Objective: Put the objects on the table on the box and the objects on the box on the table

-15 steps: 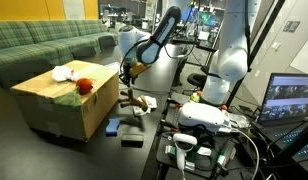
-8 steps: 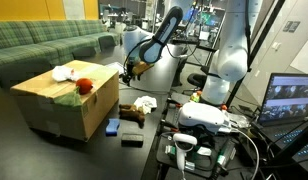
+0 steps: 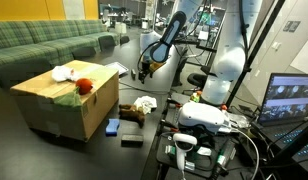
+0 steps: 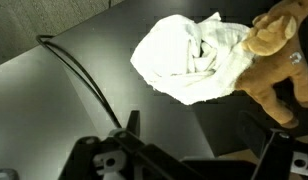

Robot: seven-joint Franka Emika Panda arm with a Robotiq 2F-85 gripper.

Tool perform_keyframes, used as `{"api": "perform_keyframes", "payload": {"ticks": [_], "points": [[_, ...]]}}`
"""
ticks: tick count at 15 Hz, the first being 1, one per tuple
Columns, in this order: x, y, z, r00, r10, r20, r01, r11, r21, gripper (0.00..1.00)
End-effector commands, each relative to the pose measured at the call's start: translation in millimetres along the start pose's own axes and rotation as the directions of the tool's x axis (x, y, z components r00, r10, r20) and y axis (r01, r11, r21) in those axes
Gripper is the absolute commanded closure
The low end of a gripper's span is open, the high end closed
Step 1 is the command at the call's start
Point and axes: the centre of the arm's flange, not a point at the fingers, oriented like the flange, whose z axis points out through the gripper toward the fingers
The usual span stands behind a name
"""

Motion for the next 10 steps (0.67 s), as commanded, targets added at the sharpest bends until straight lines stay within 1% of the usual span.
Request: {"api": "perform_keyframes", "payload": {"ticks": [1,2,5,10], "points": [[-10.5,21.4,25.6,0.994,-0.103,0.033,0.101,0.992,0.075,0.0],[-15.4,20.6,32.4,0.988,-0.148,0.051,0.142,0.984,0.104,0.0],[-26.3,17.5,52.0,0.965,-0.251,0.076,0.237,0.96,0.149,0.0],[-26.9,0.4,84.9,0.917,-0.385,0.107,0.358,0.91,0.21,0.0]]}}
